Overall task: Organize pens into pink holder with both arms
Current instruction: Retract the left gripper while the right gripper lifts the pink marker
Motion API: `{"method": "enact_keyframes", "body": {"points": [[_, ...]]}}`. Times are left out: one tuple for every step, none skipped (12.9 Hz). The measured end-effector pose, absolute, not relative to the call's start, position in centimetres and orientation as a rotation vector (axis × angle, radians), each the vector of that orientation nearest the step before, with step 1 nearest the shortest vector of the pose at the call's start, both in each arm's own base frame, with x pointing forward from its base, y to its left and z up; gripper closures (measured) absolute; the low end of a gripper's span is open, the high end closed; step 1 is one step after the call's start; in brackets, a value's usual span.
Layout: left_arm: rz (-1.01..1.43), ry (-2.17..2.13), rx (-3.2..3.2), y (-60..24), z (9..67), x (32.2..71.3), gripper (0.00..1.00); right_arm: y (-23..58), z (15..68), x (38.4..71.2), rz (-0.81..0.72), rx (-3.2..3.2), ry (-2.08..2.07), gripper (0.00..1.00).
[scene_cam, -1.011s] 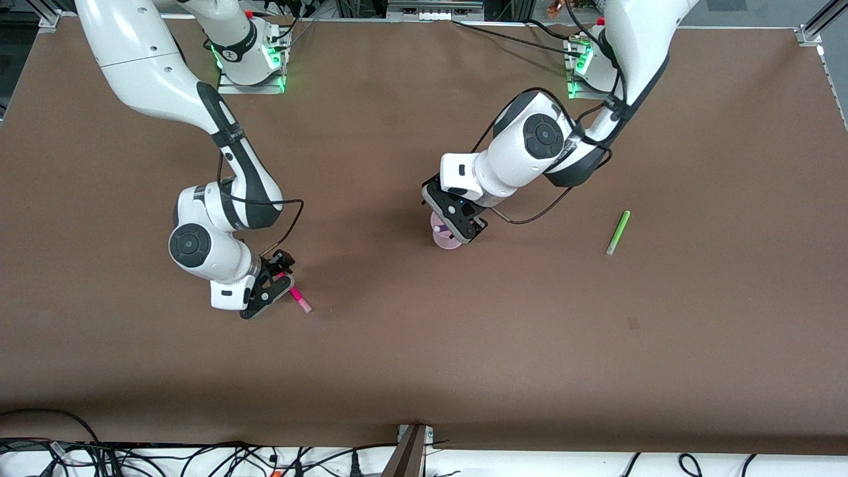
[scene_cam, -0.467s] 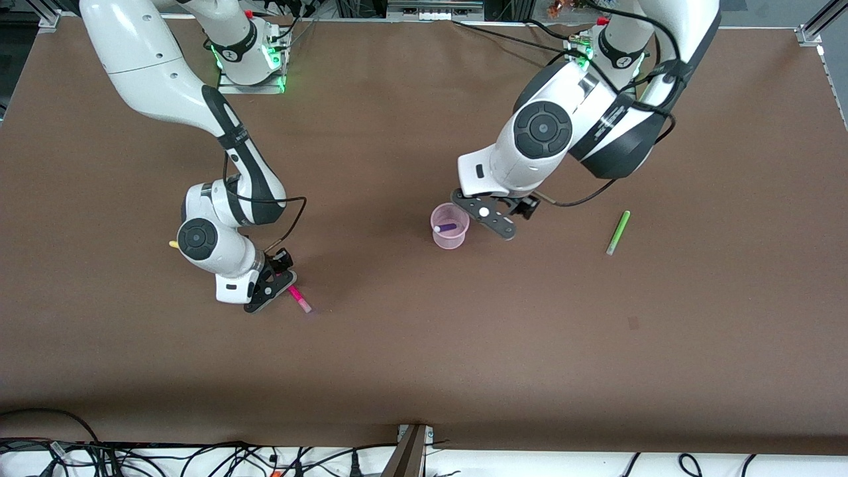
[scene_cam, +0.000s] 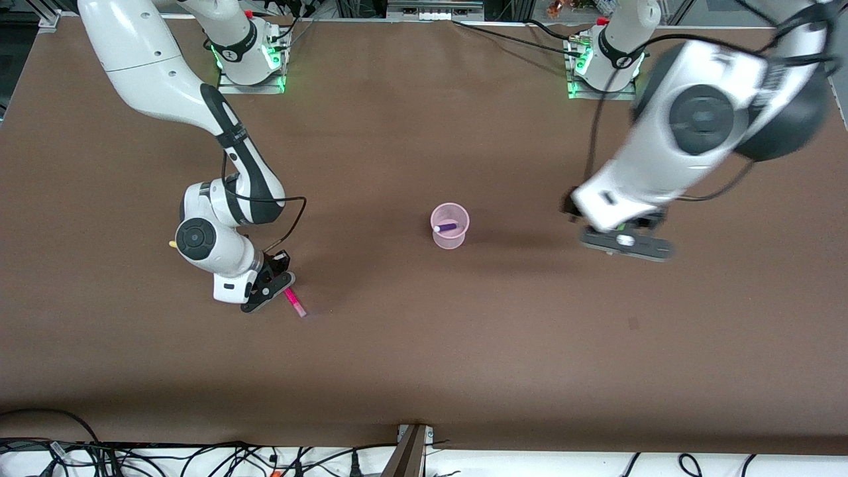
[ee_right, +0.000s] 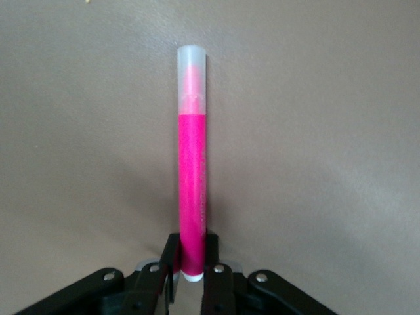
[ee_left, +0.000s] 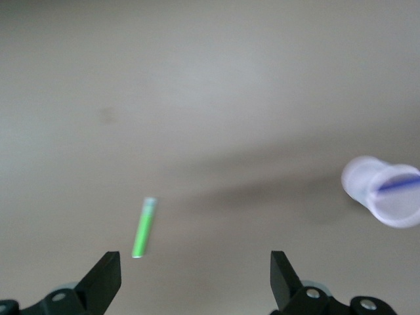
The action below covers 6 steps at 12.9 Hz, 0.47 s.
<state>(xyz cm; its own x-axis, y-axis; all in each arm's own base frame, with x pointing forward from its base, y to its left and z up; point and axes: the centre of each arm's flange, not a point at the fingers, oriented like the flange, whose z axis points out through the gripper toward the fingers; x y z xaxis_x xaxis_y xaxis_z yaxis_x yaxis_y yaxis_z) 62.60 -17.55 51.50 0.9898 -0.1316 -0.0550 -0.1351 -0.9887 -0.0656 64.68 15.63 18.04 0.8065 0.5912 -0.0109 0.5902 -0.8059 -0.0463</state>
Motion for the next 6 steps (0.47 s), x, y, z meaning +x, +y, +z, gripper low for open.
{"method": "enact_keyframes", "body": {"points": [[0.023, 0.110, -3.083, -14.5, 52.8, 63.3, 0.00, 15.8, 18.2, 64.4, 0.091, -2.960, -0.884, 0.82], [-0.043, 0.030, -3.095, -11.9, 54.2, 63.8, 0.00, 16.1, 18.7, 64.3, 0.159, -2.963, -0.778, 0.82], [-0.091, -0.049, -3.109, -9.5, 55.5, 63.9, 0.00, 16.5, 19.8, 64.3, 0.239, -2.945, -0.660, 0.82], [-0.120, -0.128, -3.130, -7.3, 56.9, 63.7, 0.00, 17.2, 21.3, 64.4, 0.312, -2.910, -0.549, 0.82], [-0.146, -0.202, -3.142, -4.9, 58.3, 63.2, 0.00, 17.9, 23.0, 64.5, 0.367, -2.871, -0.446, 0.82], [-0.170, -0.252, -3.136, -3.1, 59.6, 62.2, 0.00, 18.8, 24.9, 64.8, 0.412, -2.838, -0.331, 0.82]]}}
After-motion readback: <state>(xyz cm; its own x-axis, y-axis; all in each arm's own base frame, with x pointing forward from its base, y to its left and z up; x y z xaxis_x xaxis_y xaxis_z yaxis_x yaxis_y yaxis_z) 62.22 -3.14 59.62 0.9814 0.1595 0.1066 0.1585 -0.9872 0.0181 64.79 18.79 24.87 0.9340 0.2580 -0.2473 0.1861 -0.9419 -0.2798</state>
